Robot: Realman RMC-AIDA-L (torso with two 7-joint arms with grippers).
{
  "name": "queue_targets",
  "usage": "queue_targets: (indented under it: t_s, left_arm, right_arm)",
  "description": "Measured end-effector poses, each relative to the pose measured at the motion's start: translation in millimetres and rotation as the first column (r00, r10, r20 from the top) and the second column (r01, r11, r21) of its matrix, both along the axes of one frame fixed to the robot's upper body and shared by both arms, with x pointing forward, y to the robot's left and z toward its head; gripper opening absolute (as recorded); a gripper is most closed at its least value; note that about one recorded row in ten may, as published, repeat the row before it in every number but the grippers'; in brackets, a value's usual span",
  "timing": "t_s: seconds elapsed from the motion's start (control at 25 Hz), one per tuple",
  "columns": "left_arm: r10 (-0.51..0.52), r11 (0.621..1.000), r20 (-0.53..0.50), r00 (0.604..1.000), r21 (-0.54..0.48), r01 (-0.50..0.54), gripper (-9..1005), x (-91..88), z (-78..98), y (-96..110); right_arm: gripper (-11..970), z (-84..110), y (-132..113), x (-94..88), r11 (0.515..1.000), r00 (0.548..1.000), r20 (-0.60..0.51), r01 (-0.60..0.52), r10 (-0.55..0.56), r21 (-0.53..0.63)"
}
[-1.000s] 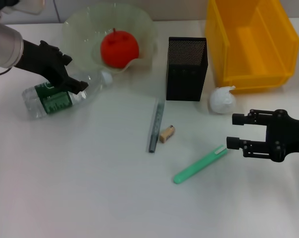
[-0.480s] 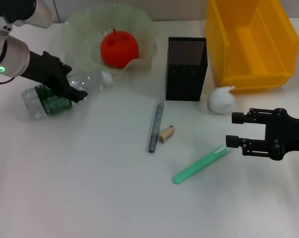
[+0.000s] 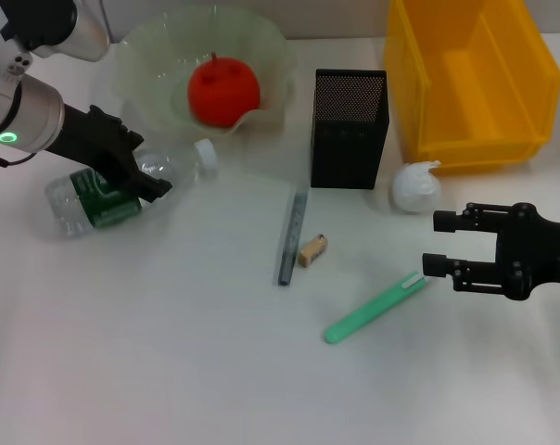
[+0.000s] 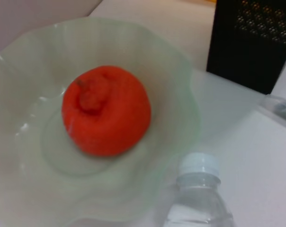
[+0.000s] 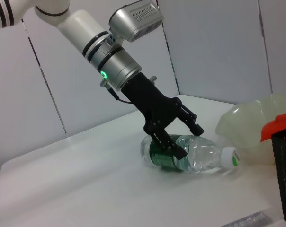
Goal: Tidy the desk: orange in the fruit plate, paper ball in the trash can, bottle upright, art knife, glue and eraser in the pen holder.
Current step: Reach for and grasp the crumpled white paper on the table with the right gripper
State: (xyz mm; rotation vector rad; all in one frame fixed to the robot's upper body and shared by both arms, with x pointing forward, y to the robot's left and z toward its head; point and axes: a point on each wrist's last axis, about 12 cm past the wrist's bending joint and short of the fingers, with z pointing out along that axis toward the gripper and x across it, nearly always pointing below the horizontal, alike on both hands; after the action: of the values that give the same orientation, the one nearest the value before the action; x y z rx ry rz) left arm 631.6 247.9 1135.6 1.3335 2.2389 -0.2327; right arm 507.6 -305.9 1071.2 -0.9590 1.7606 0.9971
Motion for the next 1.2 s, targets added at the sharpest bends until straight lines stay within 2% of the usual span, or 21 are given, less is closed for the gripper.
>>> queue_targets:
  t_s: [0.6,0.64,0.84,0.96,1.0,1.08,1.2]
  left_arm:
    - [-0.058,0.997,-0.010,0.998,-0.049,0.057,844,-2.9,-0.5,-16.9]
    - [-0.079,0.995,-0.012,0.997,-0.065,0.078,844,-4.0,-2.0,-24.1]
    - [-0.102,0.992,-0.020,0.995,-0.072,0.101,844,-5.4,-6.8,-32.9]
    - [-0.111,0.988,-0.012,0.994,-0.107,0.109,844,-5.6,-5.3,-37.4]
    - [-0.127,0.979,-0.004,0.992,-0.161,0.124,844,-7.3,-1.5,-40.3]
    - [-0.148,0.968,-0.003,0.989,-0.204,0.144,844,-9.7,1.9,-42.3]
    - [-0.166,0.961,-0.006,0.986,-0.223,0.161,844,-11.8,3.0,-43.7]
  right_arm:
    - [671,-0.3,2.0,0.3,1.000,1.000,-0.009,0.001,-0.001,0.006]
    - [671,-0.2,2.1,0.4,1.000,1.000,-0.009,0.001,-0.001,0.006]
    - [670,0.3,2.3,1.0,1.000,1.000,-0.006,0.001,-0.001,0.005]
    - [670,0.4,2.2,1.1,1.000,1.000,-0.006,0.001,-0.001,0.005]
    - [670,0.4,2.0,1.1,1.000,1.000,-0.006,0.001,-0.001,0.004]
    - [670,0.5,1.7,1.1,1.000,1.000,-0.007,0.001,-0.001,0.004]
    - [670,1.0,1.1,1.3,1.000,1.000,-0.015,0.003,-0.003,0.006]
